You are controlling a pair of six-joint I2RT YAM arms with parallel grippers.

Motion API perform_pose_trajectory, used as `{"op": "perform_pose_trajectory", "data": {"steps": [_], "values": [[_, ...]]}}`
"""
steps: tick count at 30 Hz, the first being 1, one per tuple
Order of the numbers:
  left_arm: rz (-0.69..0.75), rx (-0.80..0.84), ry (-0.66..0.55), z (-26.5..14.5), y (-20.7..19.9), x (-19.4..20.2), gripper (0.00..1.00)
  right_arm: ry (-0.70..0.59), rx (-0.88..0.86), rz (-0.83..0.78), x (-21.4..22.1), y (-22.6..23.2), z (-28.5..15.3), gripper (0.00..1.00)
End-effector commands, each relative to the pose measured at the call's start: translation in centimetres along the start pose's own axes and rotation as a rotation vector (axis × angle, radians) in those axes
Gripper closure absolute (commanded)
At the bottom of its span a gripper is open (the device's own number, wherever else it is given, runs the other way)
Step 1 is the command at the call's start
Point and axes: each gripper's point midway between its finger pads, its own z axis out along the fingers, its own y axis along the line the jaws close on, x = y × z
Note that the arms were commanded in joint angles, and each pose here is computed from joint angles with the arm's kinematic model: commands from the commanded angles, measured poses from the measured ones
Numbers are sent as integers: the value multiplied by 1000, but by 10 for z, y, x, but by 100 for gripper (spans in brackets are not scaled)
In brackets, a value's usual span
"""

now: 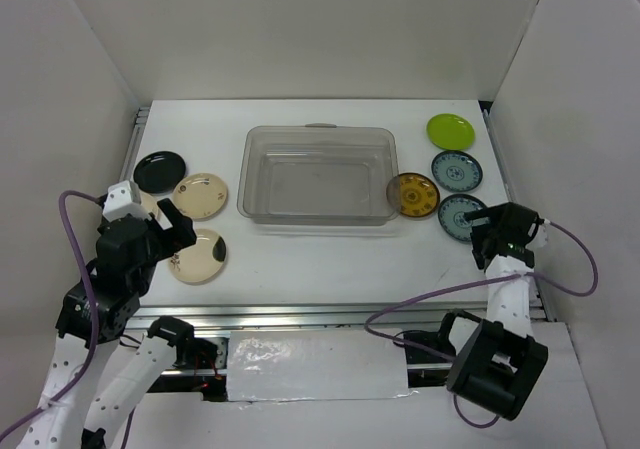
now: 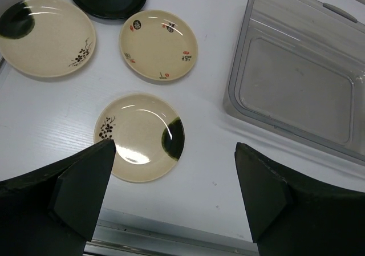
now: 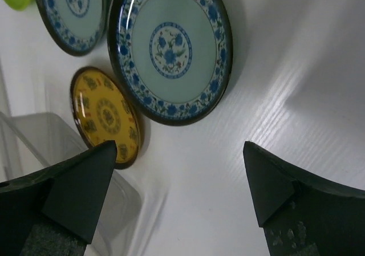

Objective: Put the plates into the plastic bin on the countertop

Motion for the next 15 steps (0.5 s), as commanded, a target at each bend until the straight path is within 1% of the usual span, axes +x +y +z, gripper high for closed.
{"op": "perform_pose_trajectory", "data": {"steps": [1, 2, 5, 6, 7, 12, 15], "values": [[-2, 53, -42, -2, -10, -11, 1, -56, -78, 103, -25, 5, 12, 0], [-1, 51, -43, -2, -10, -11, 1, -29, -63, 120, -22, -2, 18, 0], [-1, 64, -44, -3, -11, -11, 1, -26, -55, 156, -28, -15, 34, 0], [1, 66, -48, -4, -11, -11, 1, 2, -71, 160, -25, -14, 36, 0], [-1, 71, -47, -4, -12, -11, 1, 1, -80, 163, -28, -12, 39, 0], [2, 80, -51, -5, -13, -12, 1, 55, -44, 170, -25, -17, 57, 2], [3, 83, -51, -5, -13, -12, 1, 91, -18, 167, -25, -18, 67, 5]]}}
